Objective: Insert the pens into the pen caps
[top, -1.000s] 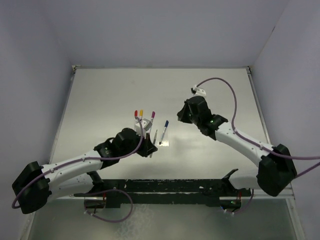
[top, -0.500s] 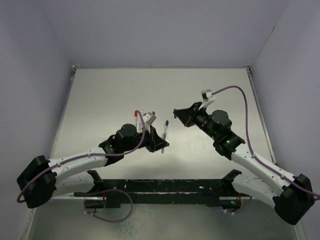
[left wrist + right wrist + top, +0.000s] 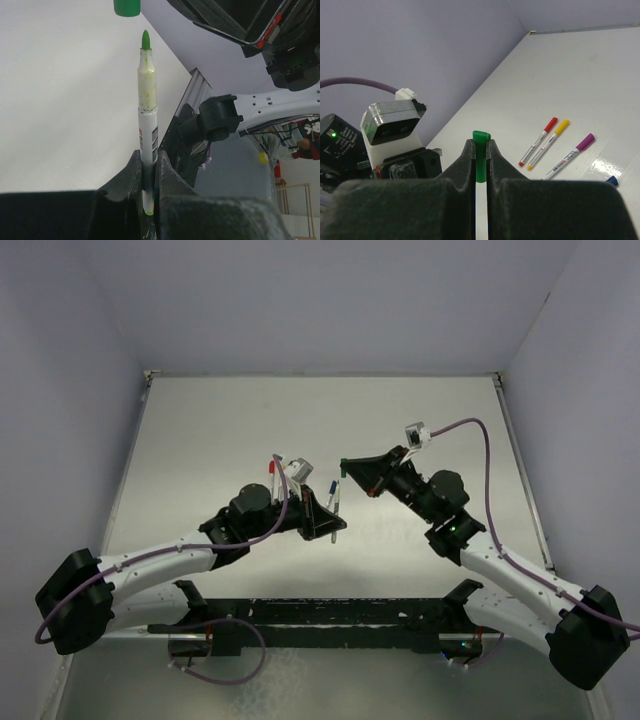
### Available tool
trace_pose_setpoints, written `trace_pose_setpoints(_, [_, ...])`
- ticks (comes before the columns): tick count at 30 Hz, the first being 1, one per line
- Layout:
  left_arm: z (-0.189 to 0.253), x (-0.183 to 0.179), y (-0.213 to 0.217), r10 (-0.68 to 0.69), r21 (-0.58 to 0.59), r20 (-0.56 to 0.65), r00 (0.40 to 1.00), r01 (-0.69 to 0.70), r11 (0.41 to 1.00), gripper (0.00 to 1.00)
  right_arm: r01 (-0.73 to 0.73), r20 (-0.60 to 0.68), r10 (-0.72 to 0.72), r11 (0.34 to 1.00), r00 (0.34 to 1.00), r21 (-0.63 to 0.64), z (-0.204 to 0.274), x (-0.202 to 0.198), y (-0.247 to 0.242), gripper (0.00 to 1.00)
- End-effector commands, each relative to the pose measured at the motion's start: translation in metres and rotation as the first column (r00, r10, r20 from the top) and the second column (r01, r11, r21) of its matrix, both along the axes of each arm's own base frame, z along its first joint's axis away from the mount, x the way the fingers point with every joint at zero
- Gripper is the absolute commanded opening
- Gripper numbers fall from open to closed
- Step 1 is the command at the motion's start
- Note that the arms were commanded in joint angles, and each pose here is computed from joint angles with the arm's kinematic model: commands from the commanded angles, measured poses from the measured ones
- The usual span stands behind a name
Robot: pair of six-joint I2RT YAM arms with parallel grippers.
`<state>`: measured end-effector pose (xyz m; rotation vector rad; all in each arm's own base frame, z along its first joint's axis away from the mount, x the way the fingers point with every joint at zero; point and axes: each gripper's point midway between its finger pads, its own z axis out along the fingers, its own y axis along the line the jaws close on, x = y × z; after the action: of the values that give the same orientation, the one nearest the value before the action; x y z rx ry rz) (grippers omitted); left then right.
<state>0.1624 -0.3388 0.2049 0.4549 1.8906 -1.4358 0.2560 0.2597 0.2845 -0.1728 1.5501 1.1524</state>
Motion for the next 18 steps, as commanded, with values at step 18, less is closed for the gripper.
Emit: trace_pose_setpoints(18, [0.0293, 0.0006, -0.0089, -0.023, -0.081, 0.050, 0.998, 0.027, 0.996, 0.00, -0.058, 0.074, 0.046, 0.985, 0.996, 0.165, 0.0353, -0.0174, 0.0019, 0.00])
